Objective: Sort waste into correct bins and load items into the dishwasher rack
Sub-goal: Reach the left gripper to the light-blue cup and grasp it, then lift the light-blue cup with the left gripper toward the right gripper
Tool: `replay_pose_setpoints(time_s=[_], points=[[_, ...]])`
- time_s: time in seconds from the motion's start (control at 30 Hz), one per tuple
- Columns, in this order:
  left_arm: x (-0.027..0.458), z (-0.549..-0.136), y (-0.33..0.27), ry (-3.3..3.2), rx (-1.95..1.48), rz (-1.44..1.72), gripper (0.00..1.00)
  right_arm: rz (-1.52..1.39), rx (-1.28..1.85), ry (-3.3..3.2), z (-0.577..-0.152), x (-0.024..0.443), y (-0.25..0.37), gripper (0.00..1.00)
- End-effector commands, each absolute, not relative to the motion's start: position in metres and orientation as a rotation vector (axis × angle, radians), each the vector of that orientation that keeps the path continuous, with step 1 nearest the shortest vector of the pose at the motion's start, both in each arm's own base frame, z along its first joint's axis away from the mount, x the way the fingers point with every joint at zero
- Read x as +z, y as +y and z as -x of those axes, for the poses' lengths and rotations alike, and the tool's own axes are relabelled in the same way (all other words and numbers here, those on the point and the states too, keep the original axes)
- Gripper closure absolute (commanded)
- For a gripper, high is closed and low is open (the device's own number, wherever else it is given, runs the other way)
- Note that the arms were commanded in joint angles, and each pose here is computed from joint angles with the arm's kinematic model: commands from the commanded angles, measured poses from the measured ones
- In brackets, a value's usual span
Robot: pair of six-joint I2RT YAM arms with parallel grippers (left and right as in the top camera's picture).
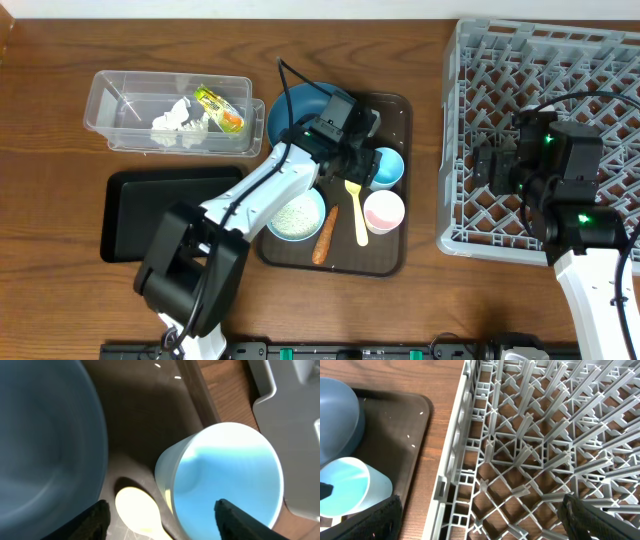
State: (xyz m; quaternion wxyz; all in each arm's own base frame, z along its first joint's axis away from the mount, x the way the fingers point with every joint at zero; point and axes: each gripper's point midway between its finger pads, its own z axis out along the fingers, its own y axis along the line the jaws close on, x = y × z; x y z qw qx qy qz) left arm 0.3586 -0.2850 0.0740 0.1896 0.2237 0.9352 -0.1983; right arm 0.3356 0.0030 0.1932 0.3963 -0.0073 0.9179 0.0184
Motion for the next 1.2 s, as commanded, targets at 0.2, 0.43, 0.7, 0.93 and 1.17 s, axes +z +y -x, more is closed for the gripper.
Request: replay_pose_setpoints(time_s=[0.2,0.43,0.7,0.93,1.17], points=[[0.054,-0.358,-0.295,2.660,-0.572,-0.649,0.63,0.006,0.049,2.308,-0.338,0.201,0.001,0.01],[0.063,-0.360,-0.294,2.641,-0.578,-0.642,0.88,0.000,0.038,2.309,-0.338,0.201,-0.001,0.01],[0.134,-0.395,-0.257,2.501,-0.601,-0.452,0.90,-0.157,-0.067,2.267,-0.347,0.206,-0.023,0.01],[0.200,-0.416,-0.220,2.373,-1.059,-0.197,0.94,0.029,0.192,2.279,-0.365,0.193,0.019,0.01],[0.254,-0.403,-0.213,2.089,-1.629,-0.422,0.94,0.608,0.870,1.984,-0.356,0.219,0.124,0.01]])
